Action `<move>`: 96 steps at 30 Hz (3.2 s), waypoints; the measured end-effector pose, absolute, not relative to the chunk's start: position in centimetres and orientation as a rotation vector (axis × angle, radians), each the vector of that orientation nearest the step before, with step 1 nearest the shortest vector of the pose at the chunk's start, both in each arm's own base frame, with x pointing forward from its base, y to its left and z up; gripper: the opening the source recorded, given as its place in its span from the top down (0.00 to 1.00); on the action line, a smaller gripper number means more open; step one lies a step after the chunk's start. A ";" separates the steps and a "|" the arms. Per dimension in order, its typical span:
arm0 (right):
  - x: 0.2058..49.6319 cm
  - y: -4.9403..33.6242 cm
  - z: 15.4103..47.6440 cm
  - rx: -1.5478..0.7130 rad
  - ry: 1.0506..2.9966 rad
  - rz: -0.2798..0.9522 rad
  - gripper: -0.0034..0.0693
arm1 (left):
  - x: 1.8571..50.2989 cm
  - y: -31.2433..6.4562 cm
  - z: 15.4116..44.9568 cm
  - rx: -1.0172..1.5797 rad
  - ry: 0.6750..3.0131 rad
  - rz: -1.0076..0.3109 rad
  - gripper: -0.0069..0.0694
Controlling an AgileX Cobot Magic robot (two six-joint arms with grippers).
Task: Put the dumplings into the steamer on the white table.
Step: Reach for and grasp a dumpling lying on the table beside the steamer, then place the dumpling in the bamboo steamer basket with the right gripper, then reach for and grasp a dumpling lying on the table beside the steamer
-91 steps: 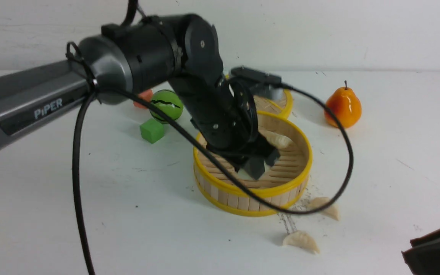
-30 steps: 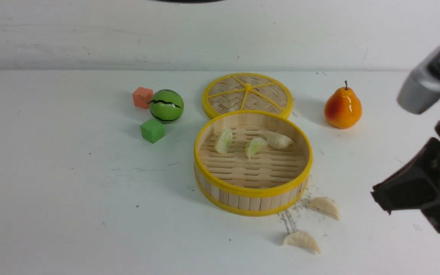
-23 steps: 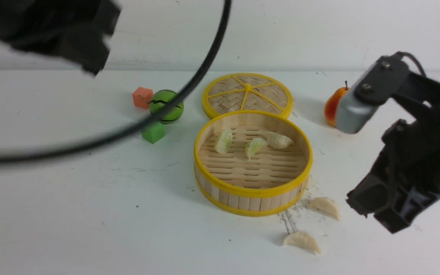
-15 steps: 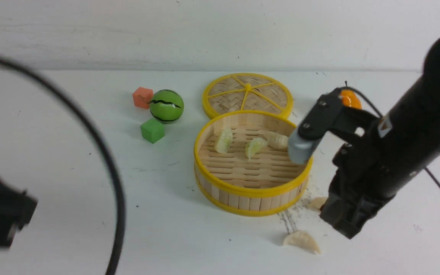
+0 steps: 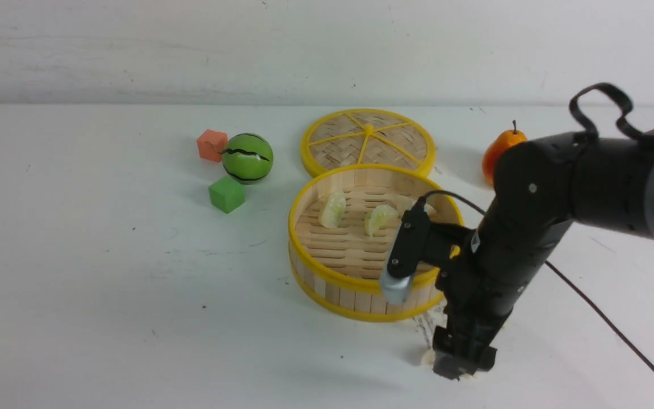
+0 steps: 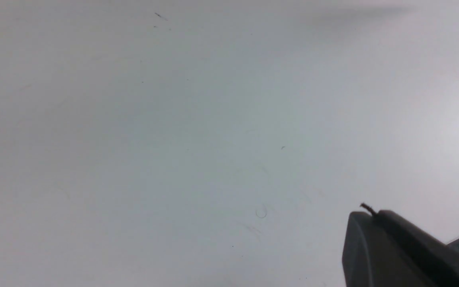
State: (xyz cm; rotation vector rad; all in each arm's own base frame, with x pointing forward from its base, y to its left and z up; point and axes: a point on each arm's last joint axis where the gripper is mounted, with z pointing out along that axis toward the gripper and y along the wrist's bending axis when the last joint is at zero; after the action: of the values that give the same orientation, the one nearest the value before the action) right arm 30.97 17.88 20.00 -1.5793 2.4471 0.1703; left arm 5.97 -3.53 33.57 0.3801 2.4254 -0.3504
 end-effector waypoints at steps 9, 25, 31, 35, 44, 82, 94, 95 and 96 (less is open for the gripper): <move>32.5 18.3 16.4 -1.458 2.537 0.135 0.51 | 5.9 -3.5 33.5 0.377 2.434 -0.347 0.93; 33.5 19.8 28.8 -1.017 2.664 0.335 0.70 | 6.0 -3.5 33.6 0.375 2.428 -0.346 0.93; 36.6 21.4 29.5 -0.761 2.649 0.376 0.70 | 6.0 -3.5 33.6 0.373 2.417 -0.349 0.93; 38.5 23.2 27.3 -0.742 2.653 0.368 0.70 | 6.1 -3.5 33.6 0.373 2.415 -0.349 0.93; 41.4 25.7 21.9 -0.732 2.708 0.305 0.70 | 6.0 -3.5 33.5 0.376 2.430 -0.345 0.92; 34.1 11.6 26.1 -0.967 2.790 0.130 0.31 | 5.5 -3.6 33.2 0.387 2.491 -0.369 0.89; 36.8 11.3 20.3 -1.191 2.651 0.137 0.31 | 5.4 -3.6 33.2 0.388 2.492 -0.377 0.88; 37.0 11.5 20.0 -1.201 2.631 0.139 0.32 | 5.4 -3.6 33.2 0.387 2.493 -0.379 0.88; 37.1 11.6 19.8 -1.201 2.620 0.139 0.32 | 5.4 -3.6 33.2 0.387 2.493 -0.379 0.88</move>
State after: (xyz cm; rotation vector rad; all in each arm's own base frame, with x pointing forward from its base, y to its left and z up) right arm 37.13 11.65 19.80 -1.2012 2.6197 0.1386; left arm 5.43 -3.62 33.24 0.3873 2.4926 -0.3789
